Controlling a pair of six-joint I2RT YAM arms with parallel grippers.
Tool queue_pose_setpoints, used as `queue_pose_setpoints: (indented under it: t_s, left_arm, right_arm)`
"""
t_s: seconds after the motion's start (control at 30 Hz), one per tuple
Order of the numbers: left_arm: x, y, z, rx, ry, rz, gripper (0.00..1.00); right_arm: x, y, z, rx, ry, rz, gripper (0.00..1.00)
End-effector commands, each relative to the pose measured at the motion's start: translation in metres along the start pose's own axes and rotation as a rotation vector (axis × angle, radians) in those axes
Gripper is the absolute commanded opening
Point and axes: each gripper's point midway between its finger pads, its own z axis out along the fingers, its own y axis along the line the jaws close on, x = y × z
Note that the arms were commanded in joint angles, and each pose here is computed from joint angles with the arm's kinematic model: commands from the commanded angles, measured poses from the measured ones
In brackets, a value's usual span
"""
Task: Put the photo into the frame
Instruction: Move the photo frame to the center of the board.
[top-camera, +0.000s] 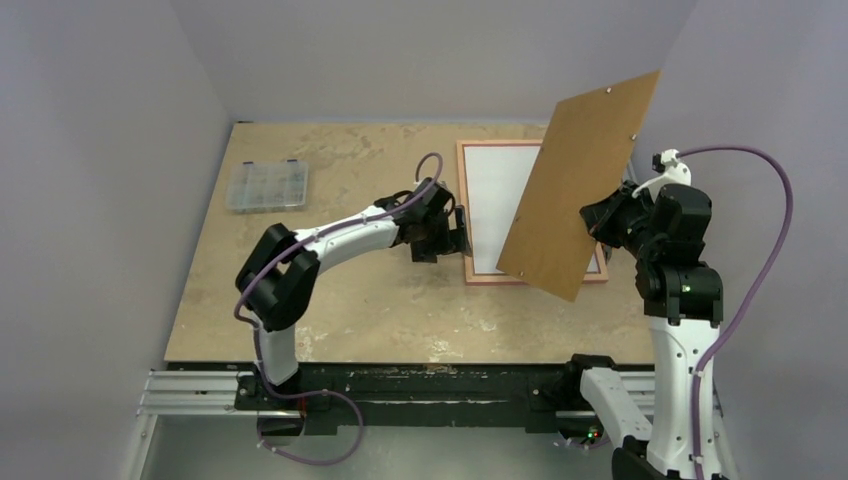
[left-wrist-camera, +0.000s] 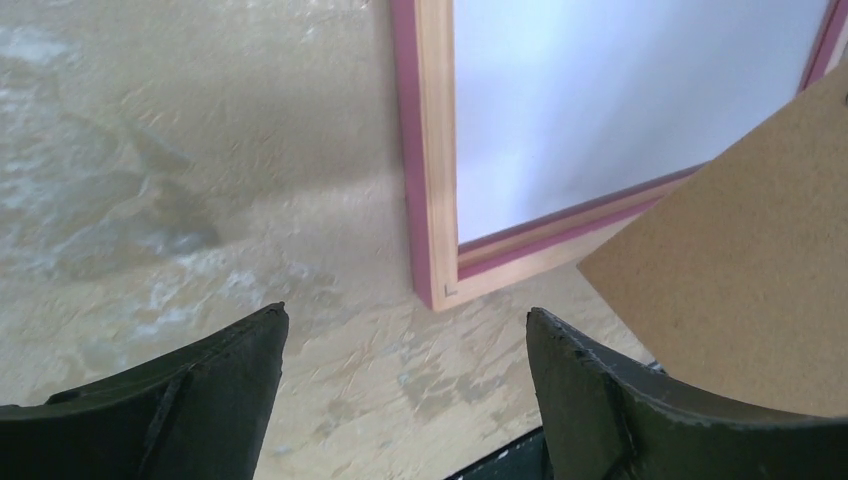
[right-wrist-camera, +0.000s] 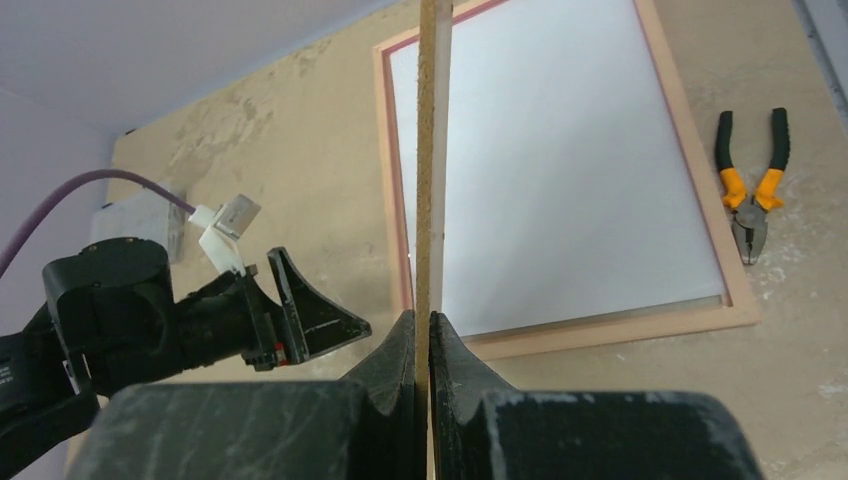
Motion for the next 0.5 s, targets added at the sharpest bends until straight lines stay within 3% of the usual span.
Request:
queue_pose_setpoints:
  t_s: [0.0, 0.47]
  left_arm:
    - [-0.007, -0.008, 0.017, -0.099, -0.007, 0.028, 0.85]
    - [0.001, -0.007, 0.076, -0.135, 0.041, 0.066, 0.61]
  right_arm:
    - [-0.032, 0.007, -0.013, -0.010, -0.133, -0.054, 0.00]
    - [-0.006, 0.012, 0.006, -0.081, -0.047, -0.015, 0.00]
